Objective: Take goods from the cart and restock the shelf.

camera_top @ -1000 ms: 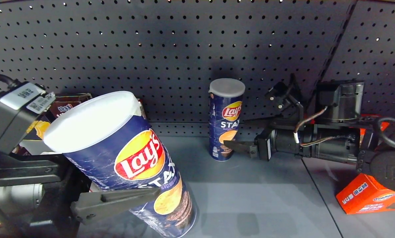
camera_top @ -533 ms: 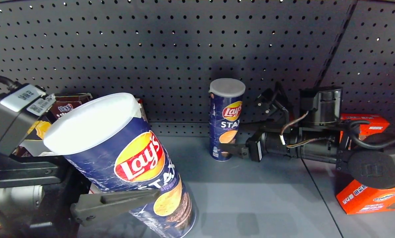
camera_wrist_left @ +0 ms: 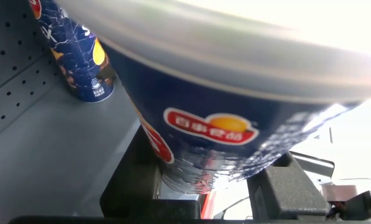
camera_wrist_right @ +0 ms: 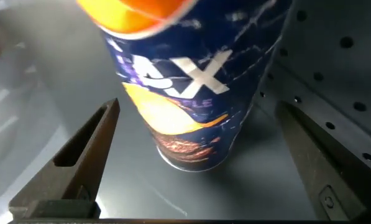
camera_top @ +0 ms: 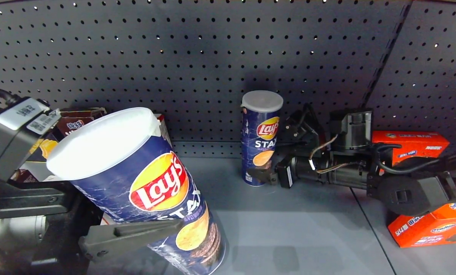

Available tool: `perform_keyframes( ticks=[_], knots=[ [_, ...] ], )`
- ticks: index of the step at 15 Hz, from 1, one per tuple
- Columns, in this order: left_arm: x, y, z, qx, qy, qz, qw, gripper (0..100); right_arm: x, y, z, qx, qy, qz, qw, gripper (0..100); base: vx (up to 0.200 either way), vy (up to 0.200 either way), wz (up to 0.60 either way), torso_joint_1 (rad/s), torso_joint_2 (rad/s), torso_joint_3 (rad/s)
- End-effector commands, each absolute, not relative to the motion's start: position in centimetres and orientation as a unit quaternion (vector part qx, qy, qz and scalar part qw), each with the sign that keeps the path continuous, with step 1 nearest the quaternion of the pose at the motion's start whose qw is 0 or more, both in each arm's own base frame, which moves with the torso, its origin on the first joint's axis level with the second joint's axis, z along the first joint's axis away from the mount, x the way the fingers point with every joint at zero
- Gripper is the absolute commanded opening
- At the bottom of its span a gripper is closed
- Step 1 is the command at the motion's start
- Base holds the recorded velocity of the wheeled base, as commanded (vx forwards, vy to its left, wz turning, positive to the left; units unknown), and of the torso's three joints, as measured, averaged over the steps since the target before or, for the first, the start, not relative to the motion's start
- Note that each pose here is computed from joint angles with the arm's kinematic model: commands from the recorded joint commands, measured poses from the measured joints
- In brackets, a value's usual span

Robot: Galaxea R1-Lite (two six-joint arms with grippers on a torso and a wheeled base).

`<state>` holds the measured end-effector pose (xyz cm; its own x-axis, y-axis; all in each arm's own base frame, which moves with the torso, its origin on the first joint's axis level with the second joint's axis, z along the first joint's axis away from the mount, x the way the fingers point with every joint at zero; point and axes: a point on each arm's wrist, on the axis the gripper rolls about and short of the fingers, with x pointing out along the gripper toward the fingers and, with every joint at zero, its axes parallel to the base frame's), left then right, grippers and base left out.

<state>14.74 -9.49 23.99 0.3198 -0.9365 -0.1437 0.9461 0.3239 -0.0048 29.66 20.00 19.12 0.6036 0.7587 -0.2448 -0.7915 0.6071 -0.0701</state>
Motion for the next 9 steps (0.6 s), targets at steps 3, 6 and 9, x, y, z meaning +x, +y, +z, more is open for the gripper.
perform_keyframes(
  ticks=[3, 6, 9],
  knots=[
    [14.7, -9.5, 24.0, 0.040, 0.060, -0.580, 0.811, 0, 30.5, 20.5, 18.2, -0.087, 0.104, 0.433, 0.891, 100, 0.000, 0.000, 0.00, 0.000, 0.00, 0.000],
    [14.7, -9.5, 24.0, 0.040, 0.060, -0.580, 0.811, 0, 31.3, 21.0, 18.0, -0.087, 0.097, 0.432, 0.892, 100, 0.000, 0.000, 0.00, 0.000, 0.00, 0.000],
    [14.7, -9.5, 24.0, 0.040, 0.060, -0.580, 0.811, 0, 31.2, 21.1, 18.0, -0.086, 0.097, 0.434, 0.892, 0, 0.000, 0.000, 0.00, 0.000, 0.00, 0.000]
  ],
)
